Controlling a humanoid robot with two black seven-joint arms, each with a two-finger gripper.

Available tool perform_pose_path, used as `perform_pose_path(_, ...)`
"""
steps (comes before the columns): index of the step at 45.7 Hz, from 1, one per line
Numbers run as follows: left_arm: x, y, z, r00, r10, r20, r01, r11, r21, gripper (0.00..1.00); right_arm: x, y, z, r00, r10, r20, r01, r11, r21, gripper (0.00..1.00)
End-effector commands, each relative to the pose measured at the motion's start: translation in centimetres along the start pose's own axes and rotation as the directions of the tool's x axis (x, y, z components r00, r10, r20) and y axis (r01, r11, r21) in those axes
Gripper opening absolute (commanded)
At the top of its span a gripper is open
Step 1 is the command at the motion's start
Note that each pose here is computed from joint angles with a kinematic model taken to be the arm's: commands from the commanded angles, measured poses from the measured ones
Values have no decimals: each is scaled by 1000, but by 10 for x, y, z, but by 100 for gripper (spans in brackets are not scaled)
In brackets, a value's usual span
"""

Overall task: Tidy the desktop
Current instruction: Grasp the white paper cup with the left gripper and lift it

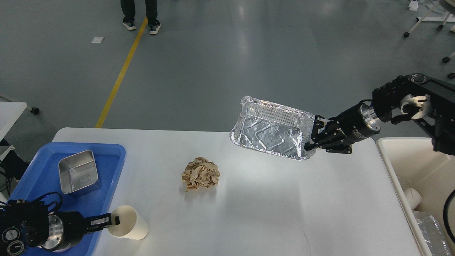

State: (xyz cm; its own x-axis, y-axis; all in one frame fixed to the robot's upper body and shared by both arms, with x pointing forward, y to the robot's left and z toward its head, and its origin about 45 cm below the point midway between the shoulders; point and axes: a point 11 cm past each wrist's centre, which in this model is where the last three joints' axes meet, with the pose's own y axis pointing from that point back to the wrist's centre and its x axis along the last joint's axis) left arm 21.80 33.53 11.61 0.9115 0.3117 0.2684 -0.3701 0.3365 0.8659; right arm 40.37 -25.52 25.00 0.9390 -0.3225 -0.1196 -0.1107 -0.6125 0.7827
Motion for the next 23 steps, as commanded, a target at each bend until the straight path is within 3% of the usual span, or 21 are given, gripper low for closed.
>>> perform_pose_path(1,5,3,4,1000,11,8,-11,999,-33,5,0,-1,0,1000,-1,-1,1,1000,-2,0)
perform_pose_path(5,8,5,8,1000,16,14,-15,998,-53,0,0,-1,-1,1000,-2,-1,2,1000,1,0)
perform_pose_path(23,27,27,-1,999,17,51,-16,1000,-18,0,0,-2,0,1000,-2,-2,2,1000,-2,0)
